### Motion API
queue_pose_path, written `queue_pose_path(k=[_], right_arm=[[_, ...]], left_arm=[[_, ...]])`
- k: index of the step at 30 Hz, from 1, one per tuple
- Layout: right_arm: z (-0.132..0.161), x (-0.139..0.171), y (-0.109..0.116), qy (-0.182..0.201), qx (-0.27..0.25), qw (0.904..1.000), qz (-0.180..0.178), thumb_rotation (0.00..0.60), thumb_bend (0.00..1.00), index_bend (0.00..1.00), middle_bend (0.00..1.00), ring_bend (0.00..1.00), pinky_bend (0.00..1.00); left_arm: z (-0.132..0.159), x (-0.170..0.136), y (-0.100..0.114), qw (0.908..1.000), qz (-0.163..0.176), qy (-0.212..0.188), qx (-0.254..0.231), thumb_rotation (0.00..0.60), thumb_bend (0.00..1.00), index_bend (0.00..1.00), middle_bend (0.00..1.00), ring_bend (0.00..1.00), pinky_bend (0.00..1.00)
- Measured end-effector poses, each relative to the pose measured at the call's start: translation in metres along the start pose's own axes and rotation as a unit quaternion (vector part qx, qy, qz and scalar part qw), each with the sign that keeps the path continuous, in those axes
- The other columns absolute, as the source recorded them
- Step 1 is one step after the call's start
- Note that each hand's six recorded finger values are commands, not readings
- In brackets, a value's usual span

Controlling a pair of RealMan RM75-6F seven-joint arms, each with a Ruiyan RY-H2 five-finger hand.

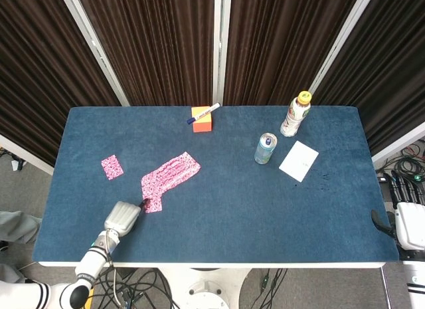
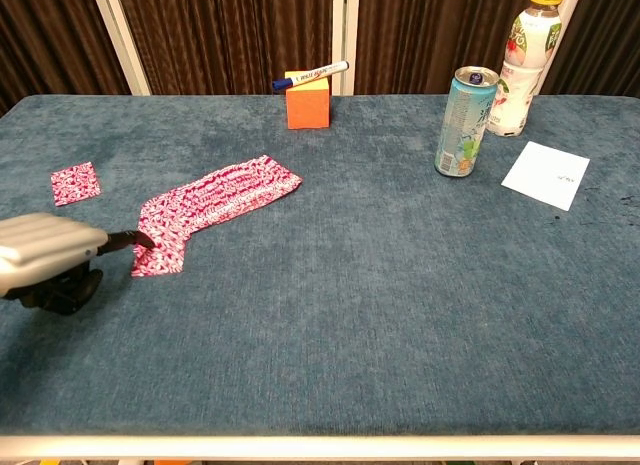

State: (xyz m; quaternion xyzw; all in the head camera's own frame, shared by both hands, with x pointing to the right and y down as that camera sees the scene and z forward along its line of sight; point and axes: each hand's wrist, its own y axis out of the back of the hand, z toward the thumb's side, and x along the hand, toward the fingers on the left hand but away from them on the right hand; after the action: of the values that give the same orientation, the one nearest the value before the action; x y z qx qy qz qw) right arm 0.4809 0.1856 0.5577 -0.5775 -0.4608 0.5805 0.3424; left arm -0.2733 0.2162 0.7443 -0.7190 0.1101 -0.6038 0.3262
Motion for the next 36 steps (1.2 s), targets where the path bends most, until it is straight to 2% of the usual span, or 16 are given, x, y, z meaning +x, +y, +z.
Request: queue_pose_path(k=[10,18,24,26,28,29,31,32,33,34,36], right_arm=[[-0.002,0.001,0.001,-0.002,-0.001,1.0000,0.000,0.600,0.28,0.00,0.00,0.00,0.00],[-0.004,0.001,0.000,-0.003,-0.002,1.0000,0.001,0.600,0.28,0.00,0.00,0.00,0.00],[-0.005,0.001,0.000,-0.004,-0.003,1.0000,0.000,0.600,0.28,0.00,0.00,0.00,0.00],[-0.006,0.001,0.001,-0.005,-0.002,1.0000,0.000,0.600,0.28,0.00,0.00,0.00,0.00],[-0.006,0.001,0.001,-0.005,0.000,1.0000,0.000,0.600,0.28,0.00,0.00,0.00,0.00],[-0.006,0.000,0.002,-0.006,0.001,1.0000,-0.001,0.600,0.28,0.00,0.00,0.00,0.00],[-0.007,0.000,0.001,-0.007,0.000,1.0000,-0.001,0.600,0.28,0.00,0.00,0.00,0.00],[-0.007,0.000,0.001,-0.007,-0.001,1.0000,0.000,0.600,0.28,0.00,0.00,0.00,0.00],[-0.007,-0.001,0.000,-0.007,-0.001,1.0000,0.000,0.600,0.28,0.00,0.00,0.00,0.00],[-0.006,0.000,-0.001,-0.007,-0.002,1.0000,0.001,0.600,0.28,0.00,0.00,0.00,0.00],[-0.005,0.000,-0.003,-0.005,-0.001,1.0000,0.003,0.600,0.28,0.00,0.00,0.00,0.00]], left_arm=[[0.043,-0.024,-0.013,0.9971,-0.015,-0.073,0.014,0.600,0.77,0.11,0.98,0.92,0.92],[0.069,-0.037,-0.003,0.9928,0.000,-0.119,0.008,0.600,0.77,0.11,0.98,0.92,0.92],[0.061,-0.034,0.016,0.9937,0.034,-0.105,-0.015,0.600,0.76,0.11,0.96,0.92,0.90],[0.055,-0.032,0.030,0.9930,0.058,-0.097,-0.033,0.600,0.71,0.11,0.95,0.91,0.88],[0.045,-0.032,0.047,0.9901,0.094,-0.087,-0.057,0.600,0.64,0.11,0.90,0.86,0.85],[0.039,-0.032,0.056,0.9878,0.114,-0.082,-0.067,0.600,0.61,0.11,0.82,0.77,0.81],[0.020,-0.034,0.077,0.9803,0.165,-0.065,-0.088,0.582,0.53,0.11,0.49,0.40,0.58],[0.010,-0.036,0.085,0.9767,0.186,-0.053,-0.092,0.528,0.47,0.11,0.27,0.18,0.39],[-0.003,-0.039,0.091,0.9733,0.206,-0.039,-0.093,0.454,0.41,0.11,0.10,0.04,0.23],[-0.020,-0.044,0.098,0.9692,0.229,-0.017,-0.088,0.377,0.36,0.10,0.02,0.00,0.13],[-0.043,-0.053,0.101,0.9654,0.249,0.016,-0.076,0.312,0.30,0.10,0.00,0.00,0.08]])
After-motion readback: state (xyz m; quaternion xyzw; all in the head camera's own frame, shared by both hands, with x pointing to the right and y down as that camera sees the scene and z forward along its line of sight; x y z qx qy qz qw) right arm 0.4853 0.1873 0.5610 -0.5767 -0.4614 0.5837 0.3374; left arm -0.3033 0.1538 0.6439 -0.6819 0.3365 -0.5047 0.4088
